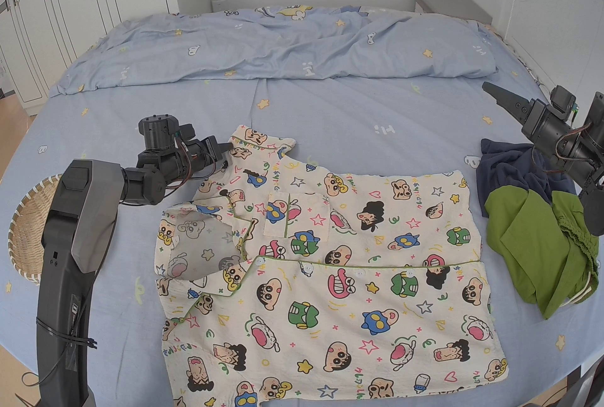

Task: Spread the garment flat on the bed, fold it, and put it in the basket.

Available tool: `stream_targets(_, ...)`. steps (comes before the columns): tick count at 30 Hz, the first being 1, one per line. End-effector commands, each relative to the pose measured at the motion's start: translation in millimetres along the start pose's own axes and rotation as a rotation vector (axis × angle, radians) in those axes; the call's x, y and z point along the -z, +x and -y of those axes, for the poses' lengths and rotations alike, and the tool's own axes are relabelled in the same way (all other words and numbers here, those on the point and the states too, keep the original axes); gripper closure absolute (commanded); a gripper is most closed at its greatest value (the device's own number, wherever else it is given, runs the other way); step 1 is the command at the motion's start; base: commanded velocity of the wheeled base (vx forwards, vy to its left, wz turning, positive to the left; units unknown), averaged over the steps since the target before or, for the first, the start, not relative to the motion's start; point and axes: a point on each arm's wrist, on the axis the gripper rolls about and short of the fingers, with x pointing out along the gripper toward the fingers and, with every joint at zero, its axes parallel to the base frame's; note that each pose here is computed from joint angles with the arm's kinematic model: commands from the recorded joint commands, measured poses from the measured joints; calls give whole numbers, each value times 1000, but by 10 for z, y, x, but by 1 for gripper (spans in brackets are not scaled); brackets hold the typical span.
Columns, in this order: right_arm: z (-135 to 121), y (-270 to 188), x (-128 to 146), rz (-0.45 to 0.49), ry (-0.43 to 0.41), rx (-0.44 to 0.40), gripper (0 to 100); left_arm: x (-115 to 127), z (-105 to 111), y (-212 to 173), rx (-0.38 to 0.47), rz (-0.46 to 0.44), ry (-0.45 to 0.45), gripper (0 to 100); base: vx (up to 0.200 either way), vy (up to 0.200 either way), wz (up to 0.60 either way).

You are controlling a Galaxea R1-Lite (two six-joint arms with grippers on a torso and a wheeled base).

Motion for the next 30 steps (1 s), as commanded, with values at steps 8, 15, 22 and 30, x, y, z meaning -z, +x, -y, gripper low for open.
stream_targets(8,6,1,-2,1,-2,1,0,-21,-8,-24,-10,-10,-9,100,0,0,0)
stream_targets(15,6,1,-2,1,0,1,0,-80,37,-60,-36,-15,-19,100,0,0,0)
stream_targets(22,7,-1,1,0,1,2,0,-182,90,-98,-56,26,-3,0,0,0,0)
stream_targets(30,7,-1,1,0,1,2,0,-467,201,-258,-81,94,16,0,0,0,0)
